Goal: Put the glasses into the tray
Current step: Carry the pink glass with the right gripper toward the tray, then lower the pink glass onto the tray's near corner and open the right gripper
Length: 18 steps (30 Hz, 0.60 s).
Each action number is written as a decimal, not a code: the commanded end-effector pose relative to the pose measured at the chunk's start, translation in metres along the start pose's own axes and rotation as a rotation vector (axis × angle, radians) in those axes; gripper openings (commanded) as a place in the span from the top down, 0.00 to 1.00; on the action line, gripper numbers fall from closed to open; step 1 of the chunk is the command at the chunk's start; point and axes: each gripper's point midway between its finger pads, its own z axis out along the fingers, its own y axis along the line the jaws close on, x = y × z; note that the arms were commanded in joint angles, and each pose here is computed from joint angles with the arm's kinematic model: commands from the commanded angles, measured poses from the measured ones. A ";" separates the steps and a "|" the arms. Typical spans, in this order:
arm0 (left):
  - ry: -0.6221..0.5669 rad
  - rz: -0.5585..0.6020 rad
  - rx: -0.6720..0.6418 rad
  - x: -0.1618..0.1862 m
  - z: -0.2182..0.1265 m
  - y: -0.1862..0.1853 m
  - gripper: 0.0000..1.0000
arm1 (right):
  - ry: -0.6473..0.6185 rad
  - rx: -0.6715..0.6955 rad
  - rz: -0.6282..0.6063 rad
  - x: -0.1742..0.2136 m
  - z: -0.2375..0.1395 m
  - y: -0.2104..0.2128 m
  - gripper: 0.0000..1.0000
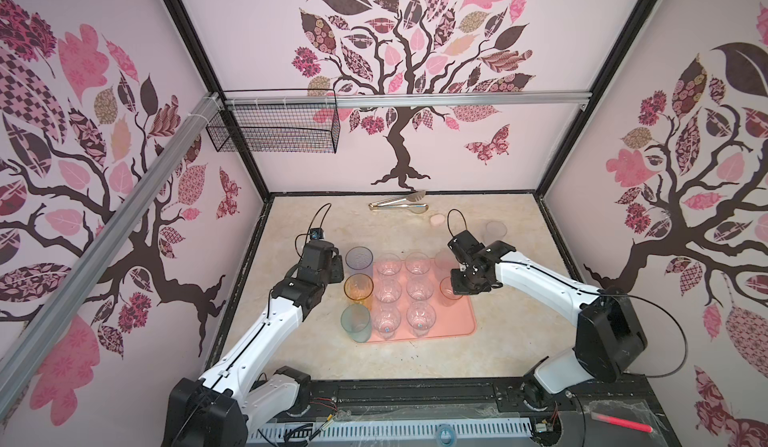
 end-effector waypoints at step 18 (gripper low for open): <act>0.009 -0.005 0.013 0.007 0.004 -0.001 0.33 | 0.000 0.064 -0.022 -0.017 0.018 0.003 0.92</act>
